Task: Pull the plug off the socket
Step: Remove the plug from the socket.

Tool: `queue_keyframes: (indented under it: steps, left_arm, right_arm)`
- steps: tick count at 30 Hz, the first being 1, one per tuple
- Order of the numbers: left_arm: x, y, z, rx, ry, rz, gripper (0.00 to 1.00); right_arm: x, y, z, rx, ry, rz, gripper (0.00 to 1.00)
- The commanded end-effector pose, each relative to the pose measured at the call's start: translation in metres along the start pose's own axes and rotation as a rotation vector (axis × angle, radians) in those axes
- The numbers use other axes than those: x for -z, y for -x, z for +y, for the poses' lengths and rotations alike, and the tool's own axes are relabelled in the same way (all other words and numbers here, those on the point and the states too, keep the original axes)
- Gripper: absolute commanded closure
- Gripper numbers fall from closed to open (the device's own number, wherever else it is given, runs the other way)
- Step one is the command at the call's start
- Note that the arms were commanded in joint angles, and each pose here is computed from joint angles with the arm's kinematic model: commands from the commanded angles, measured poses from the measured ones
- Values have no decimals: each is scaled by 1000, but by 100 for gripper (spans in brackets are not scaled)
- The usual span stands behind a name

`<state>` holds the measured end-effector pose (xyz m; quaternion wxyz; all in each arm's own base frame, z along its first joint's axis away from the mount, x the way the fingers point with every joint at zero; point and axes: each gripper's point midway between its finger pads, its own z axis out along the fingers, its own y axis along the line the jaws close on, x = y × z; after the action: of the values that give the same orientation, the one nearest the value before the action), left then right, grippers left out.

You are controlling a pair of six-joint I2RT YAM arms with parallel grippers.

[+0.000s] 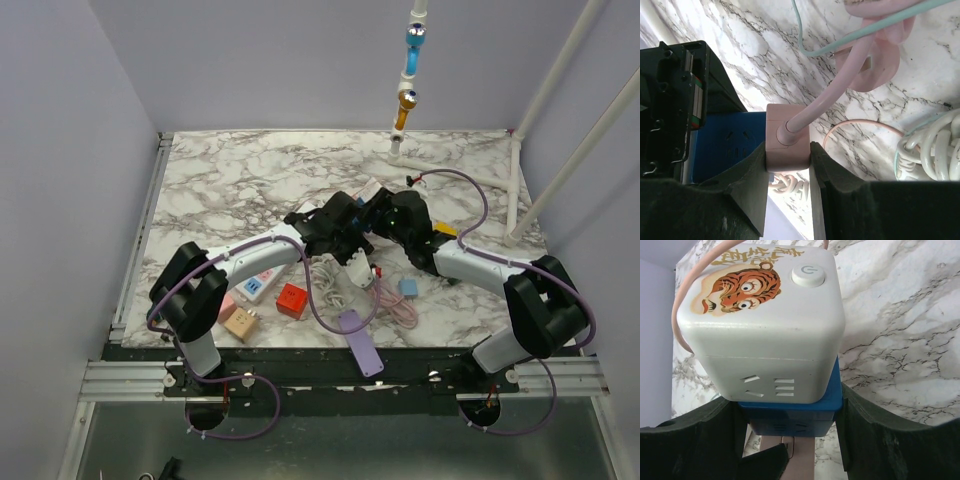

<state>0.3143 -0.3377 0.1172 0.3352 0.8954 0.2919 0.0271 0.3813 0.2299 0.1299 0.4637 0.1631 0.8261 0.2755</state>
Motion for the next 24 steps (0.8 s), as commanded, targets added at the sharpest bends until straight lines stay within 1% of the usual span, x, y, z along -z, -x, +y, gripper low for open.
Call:
queue_keyframes:
  steps: [1,7,11,15,19,24]
  left_arm:
    - [15,-29,-100,129,-315,129,100]
    - [18,-31,-101,107,-263,134,100]
    - [20,-32,-120,65,-313,133,100]
    - [19,-32,-120,78,-326,135,100]
    - [18,-35,-110,86,-304,143,100]
    - [17,-37,-91,119,-229,148,100]
  right_arm:
    - [-4,89,-28,-36,-105,-269,99]
    - [0,128,-42,-106,-101,-321,99]
    - [7,138,-43,-106,-91,-340,99]
    - [7,126,-35,-103,-31,-294,99]
    - [7,108,-41,-109,-31,-254,99]
    - [9,91,-42,-87,-29,-225,99]
